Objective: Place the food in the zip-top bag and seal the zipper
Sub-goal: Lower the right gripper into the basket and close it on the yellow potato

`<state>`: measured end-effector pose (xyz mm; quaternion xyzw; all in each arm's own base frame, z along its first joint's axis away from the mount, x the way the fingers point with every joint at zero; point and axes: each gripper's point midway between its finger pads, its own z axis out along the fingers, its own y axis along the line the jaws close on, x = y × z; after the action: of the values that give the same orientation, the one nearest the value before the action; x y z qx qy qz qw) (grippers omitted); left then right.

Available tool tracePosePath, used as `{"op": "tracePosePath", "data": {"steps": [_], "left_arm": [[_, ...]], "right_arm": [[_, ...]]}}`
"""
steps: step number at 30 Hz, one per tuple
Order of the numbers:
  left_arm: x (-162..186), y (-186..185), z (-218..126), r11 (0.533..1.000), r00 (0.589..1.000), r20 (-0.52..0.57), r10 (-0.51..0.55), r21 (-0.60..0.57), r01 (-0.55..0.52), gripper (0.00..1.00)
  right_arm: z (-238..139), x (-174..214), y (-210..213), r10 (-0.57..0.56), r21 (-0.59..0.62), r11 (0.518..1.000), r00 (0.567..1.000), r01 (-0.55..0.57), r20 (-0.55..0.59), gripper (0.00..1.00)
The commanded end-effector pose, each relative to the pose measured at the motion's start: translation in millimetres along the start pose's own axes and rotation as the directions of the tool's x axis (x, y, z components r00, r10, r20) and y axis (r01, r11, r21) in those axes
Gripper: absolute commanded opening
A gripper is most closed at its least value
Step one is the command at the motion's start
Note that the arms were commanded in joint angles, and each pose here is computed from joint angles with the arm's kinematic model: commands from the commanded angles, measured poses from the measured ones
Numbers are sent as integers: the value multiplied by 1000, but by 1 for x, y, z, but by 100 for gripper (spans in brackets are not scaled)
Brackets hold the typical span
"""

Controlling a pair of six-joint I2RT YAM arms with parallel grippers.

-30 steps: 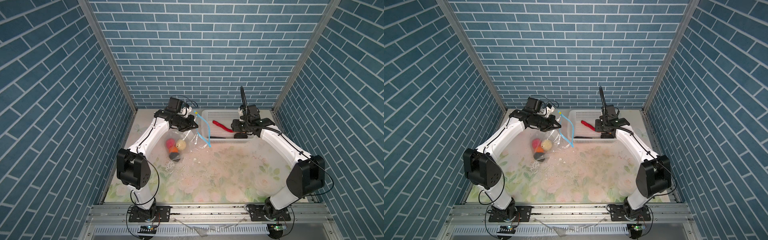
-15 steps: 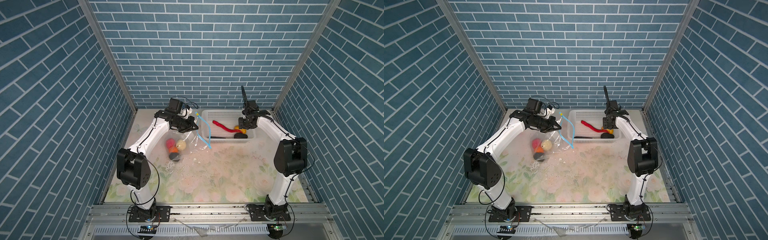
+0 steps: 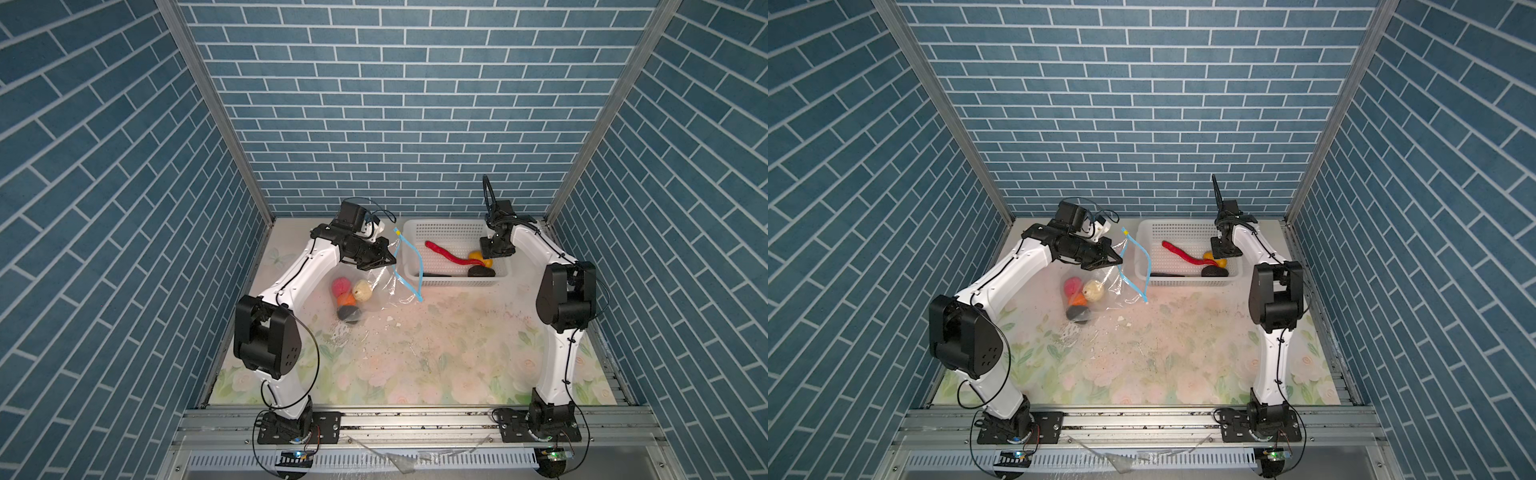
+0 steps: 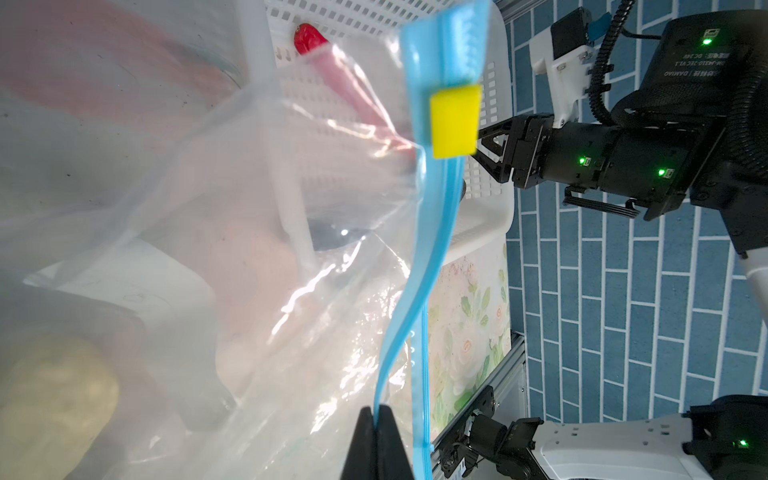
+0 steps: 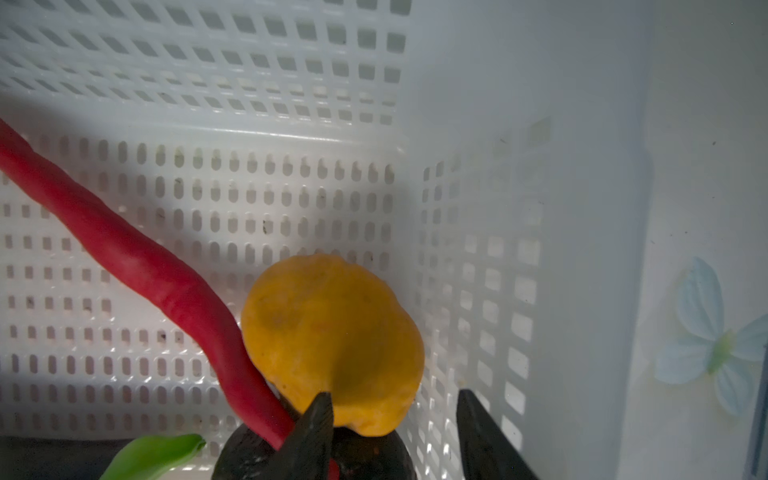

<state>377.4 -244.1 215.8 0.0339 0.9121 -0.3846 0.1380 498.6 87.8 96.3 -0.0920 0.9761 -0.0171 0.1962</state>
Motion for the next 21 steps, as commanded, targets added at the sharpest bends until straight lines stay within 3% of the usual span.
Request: {"op": "tracePosePath", "data": {"steps": [1, 5, 10, 12, 14, 21], "left_arm": [[1, -8, -8, 1000, 1000, 16, 17, 18, -17, 0], [1, -9, -10, 1000, 1000, 20, 19, 17, -19, 0], [2, -9, -10, 1000, 1000, 20, 18, 17, -18, 0], [1, -8, -10, 1000, 1000, 21, 18, 17, -18, 0], [1, -9, -10, 1000, 1000, 23, 16, 18, -16, 0], [0, -10, -9, 1000, 1000, 22, 13, 24, -13, 0]], "right_arm": [[2, -3, 9, -43, -43, 998, 999, 43, -11, 50], [8, -2, 12, -45, -56, 997, 999, 44, -17, 52], [13, -3, 13, -55, -54, 997, 998, 54, -13, 62], [28, 2, 15, -68, -55, 996, 997, 66, -39, 76], [32, 1, 15, -77, -52, 996, 996, 75, -41, 80], [41, -8, 17, -96, -46, 994, 995, 95, -38, 82]]}}
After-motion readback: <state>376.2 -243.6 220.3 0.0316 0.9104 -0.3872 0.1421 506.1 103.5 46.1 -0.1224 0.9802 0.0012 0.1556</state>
